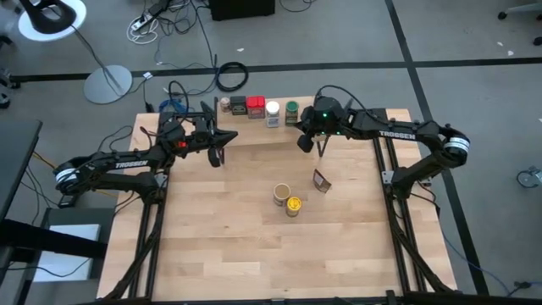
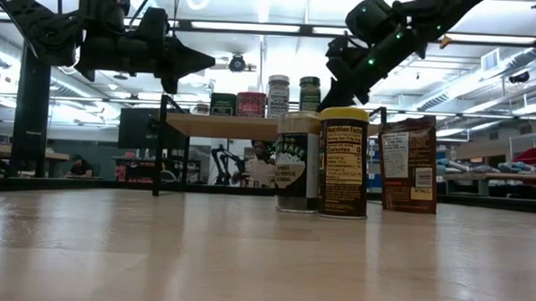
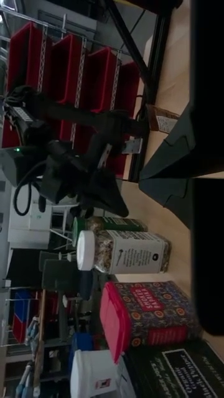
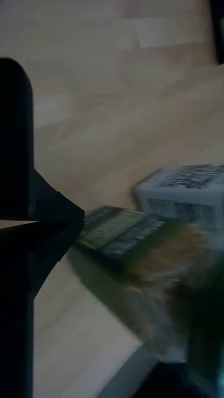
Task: Shelf spices
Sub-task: Put the green seasoning bottle on the shelf
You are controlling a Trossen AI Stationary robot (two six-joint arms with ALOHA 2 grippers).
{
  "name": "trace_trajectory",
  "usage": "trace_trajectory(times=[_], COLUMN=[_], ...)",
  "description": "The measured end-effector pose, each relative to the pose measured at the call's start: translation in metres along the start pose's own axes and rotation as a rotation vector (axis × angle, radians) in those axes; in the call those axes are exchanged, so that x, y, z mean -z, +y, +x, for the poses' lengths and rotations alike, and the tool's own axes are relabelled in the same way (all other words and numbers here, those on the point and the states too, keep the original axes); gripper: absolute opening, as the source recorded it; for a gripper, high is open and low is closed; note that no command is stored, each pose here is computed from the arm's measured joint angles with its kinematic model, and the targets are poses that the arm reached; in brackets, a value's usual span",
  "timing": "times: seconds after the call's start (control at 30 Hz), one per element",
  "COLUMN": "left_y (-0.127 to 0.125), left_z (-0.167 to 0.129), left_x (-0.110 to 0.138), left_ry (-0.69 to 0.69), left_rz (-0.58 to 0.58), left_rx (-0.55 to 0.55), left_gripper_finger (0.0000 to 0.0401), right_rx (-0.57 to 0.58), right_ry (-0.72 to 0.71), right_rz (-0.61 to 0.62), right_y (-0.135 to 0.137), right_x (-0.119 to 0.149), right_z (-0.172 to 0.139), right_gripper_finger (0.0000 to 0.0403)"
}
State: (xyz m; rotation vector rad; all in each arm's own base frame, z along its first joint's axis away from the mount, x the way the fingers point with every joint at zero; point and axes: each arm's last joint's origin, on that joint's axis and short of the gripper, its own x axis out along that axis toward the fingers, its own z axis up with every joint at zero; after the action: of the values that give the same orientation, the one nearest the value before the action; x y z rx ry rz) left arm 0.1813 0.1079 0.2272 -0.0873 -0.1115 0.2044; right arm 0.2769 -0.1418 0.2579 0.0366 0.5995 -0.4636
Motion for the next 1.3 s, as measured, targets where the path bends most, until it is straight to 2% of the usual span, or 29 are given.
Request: trace_trajectory(times=[0.47,1.3], left_y=[0.0,0.0], left_z=[0.0,0.0], left_x=[0.0,0.0], left_ry=[0.003,0.003], left_rz=[0.001,0.001], left_rx=[0.0,0.0], left_gripper_finger=[0.0001,0.0001], right_rx=[0.003,0.07], right_ry=[-0.035,-0.069], right_rz=[-0.011,-0.035], right_y=[0.001,-0.015], right_x=[0.001,-0.001], right_z=[0.02,0.02], right_gripper_finger=[0.0,0.0])
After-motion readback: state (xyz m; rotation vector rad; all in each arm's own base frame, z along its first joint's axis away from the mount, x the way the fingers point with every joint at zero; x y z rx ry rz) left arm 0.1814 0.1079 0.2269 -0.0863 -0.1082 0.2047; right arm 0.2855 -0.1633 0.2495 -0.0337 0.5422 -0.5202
